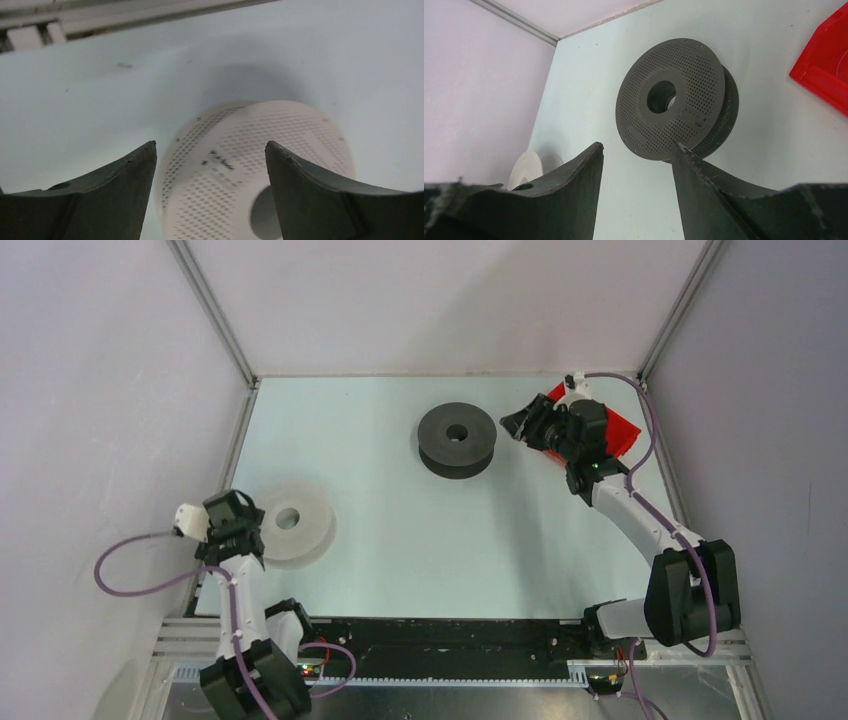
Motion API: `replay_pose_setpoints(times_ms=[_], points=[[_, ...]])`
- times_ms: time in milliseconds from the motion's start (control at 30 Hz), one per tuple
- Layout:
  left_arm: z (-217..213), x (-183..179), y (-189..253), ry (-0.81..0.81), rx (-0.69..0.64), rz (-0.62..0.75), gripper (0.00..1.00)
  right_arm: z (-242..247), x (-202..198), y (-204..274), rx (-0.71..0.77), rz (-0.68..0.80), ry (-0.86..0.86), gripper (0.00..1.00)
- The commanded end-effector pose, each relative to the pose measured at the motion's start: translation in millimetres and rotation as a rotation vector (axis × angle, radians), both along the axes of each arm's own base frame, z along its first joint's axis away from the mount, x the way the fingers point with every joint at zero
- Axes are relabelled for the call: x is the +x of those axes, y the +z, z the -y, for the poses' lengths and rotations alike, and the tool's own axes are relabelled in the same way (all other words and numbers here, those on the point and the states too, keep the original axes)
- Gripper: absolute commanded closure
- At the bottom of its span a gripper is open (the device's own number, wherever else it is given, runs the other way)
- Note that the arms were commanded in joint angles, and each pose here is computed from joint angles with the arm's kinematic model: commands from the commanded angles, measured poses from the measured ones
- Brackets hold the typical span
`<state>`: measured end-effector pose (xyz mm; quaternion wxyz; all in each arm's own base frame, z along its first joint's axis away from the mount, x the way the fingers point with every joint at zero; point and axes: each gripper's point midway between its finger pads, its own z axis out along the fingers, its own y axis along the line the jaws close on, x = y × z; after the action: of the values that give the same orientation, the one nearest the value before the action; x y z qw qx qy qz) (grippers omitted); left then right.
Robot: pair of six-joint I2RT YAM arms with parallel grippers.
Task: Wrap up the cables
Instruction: Pick up the cable reel from the center of the board.
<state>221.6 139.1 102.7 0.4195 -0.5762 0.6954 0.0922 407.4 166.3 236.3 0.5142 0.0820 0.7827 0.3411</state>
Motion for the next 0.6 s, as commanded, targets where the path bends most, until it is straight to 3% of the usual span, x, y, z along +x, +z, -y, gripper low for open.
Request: replay_pose_setpoints(times_ms=[0,200,433,500,567], points=[[5,-5,-20,0.062,-0.123,0.086,0.16,-2,-2,28,0.059,0.090,0.035,0.44],[28,24,-25,-0.093,-0.199,0.258,0.14,2,-5,32,0.097,0.099,0.027,0.45],[56,53,-12,-0.253,-0.260,0.496,0.25,4,-6,29,0.105,0.091,0.022,0.45],[61,55,-16,-0.266,-0.291,0.502,0.33,4,-6,29,0.109,0.090,0.022,0.44],[65,58,-15,-0.285,-0.310,0.512,0.50,3,-6,28,0.111,0.089,0.026,0.45]])
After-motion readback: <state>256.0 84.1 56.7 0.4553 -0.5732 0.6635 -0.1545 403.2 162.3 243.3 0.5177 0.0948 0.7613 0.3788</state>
